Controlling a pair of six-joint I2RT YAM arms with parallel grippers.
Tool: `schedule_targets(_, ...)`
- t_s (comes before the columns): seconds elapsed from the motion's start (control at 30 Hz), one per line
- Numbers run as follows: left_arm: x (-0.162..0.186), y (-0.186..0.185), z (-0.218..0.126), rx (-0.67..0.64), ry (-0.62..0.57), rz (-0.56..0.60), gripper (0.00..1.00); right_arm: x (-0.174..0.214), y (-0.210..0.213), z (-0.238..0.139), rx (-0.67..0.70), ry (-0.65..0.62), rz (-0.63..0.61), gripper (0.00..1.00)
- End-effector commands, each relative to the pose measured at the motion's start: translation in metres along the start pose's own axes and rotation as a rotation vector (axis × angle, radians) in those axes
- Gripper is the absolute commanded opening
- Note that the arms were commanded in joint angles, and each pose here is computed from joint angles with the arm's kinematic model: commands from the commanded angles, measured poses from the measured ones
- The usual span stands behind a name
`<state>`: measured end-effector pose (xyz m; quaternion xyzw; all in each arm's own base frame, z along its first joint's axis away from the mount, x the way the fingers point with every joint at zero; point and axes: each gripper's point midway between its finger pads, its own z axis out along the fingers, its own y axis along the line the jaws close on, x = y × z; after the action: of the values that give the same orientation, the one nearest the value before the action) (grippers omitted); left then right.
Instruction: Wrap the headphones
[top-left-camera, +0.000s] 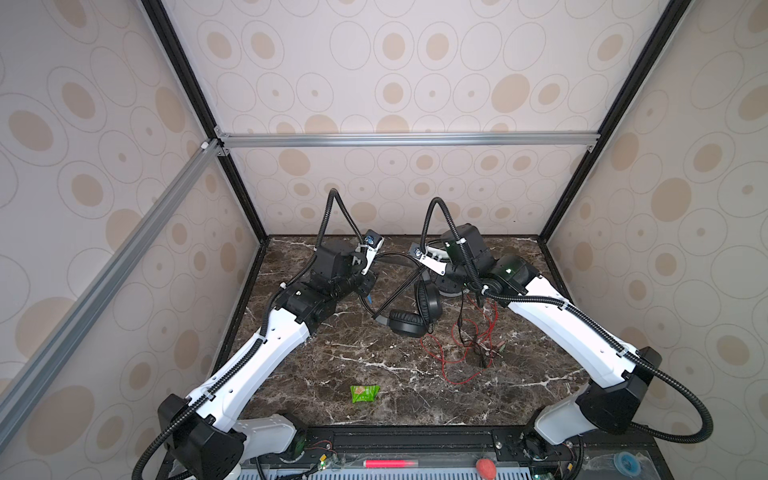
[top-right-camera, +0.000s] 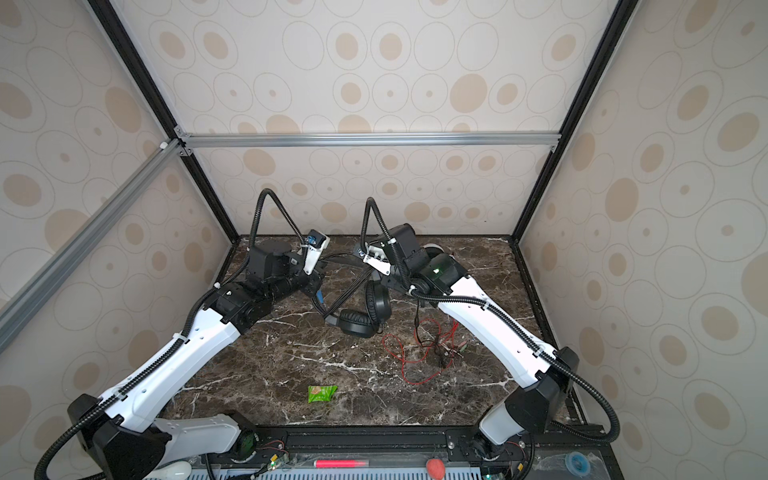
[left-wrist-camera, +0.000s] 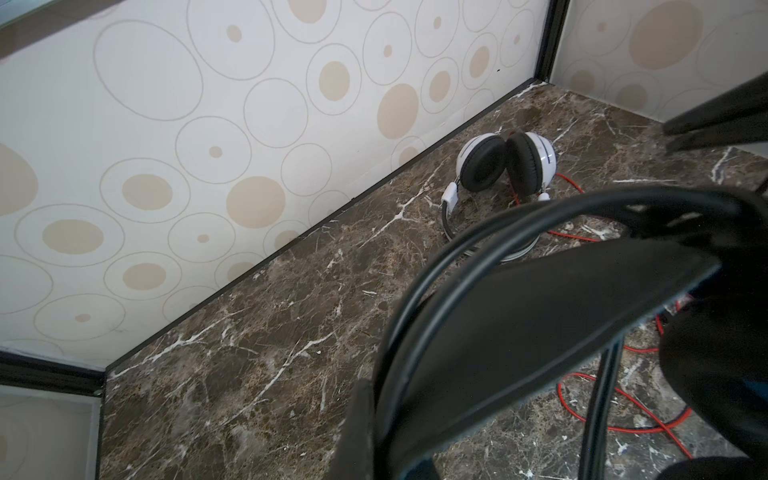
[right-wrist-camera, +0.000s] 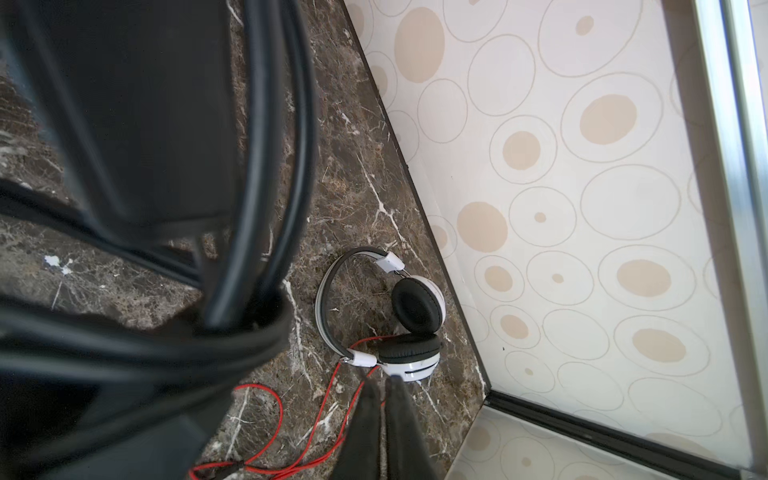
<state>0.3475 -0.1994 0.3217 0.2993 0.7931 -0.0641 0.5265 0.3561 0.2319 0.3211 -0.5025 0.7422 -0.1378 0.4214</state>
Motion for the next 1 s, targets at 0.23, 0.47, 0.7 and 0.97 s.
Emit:
schedule_targets(0.23,-0.046,-0.011,-0.031,0.112,-0.125,-0.064,0.0,0.009,-0.018,0.015,-0.037,-0.053,0.286,0.1)
schedule_targets(0.47,-0.081,-0.01,-0.049,0.139,-0.213,-0.098,0.0,0.002,-0.017,0.015,-0.098,-0.126,0.386,0.15)
schedule_targets(0.7,-0.125,-0.008,-0.074,0.18,-0.335,-0.131,0.0,0.005,-0.014,0.018,-0.126,-0.171,0.504,0.15)
schedule_targets(0.97,-0.155,-0.005,-0.088,0.201,-0.406,-0.157,0.0,-0.011,-0.016,0.002,-0.195,-0.335,0.643,0.21)
